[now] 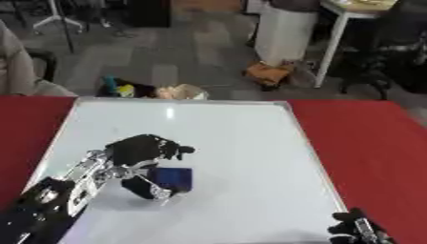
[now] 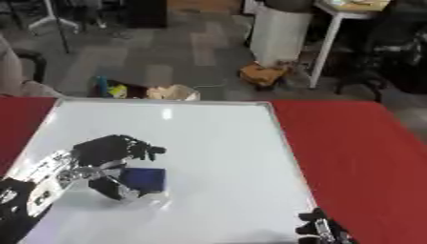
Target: Wipe the whiteboard clean with a brush.
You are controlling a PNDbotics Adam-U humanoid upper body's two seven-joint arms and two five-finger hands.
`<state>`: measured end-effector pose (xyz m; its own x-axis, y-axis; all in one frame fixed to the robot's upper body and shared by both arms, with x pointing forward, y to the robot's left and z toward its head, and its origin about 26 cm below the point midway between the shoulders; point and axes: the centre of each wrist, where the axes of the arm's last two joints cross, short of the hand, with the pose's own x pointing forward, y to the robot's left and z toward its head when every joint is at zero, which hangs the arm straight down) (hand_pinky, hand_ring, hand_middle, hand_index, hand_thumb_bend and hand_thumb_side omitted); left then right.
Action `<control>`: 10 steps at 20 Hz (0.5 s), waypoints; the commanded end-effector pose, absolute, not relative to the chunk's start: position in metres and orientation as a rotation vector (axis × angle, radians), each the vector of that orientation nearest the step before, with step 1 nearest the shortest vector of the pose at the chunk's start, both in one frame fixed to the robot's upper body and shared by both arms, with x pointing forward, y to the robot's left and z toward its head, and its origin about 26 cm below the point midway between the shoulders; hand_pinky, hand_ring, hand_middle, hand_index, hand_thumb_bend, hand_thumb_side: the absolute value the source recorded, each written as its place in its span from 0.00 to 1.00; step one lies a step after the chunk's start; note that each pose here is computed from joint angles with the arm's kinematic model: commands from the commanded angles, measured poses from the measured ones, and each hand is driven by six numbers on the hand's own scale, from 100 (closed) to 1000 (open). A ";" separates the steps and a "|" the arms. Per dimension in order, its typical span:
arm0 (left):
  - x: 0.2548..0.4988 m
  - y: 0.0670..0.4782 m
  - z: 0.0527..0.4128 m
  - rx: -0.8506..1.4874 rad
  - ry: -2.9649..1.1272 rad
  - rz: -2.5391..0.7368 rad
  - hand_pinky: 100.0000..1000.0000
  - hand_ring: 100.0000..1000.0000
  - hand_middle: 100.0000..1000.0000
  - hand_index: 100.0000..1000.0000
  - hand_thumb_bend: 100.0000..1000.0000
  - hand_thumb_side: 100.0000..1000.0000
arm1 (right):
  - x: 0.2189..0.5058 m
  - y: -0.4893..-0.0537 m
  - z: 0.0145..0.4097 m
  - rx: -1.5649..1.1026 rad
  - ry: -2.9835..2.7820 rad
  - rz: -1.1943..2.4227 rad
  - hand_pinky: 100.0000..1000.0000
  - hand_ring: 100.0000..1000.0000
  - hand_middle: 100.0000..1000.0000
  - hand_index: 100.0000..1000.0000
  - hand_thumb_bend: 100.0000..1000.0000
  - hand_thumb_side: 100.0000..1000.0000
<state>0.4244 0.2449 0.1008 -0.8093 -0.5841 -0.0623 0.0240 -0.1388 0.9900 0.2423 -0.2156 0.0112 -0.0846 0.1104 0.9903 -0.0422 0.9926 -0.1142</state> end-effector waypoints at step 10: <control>0.430 0.246 0.106 0.622 -1.706 -2.019 0.65 0.59 0.64 1.00 0.23 0.53 | 0.244 -0.216 0.018 -0.049 -1.679 0.134 0.55 0.59 0.42 0.64 0.00 0.88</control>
<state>0.4258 0.2456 0.0943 -0.8125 -0.5812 -0.0441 0.0595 -0.1580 0.9856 0.2423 -0.2155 0.0113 -0.0859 0.1099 0.9902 -0.0437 0.9925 -0.1139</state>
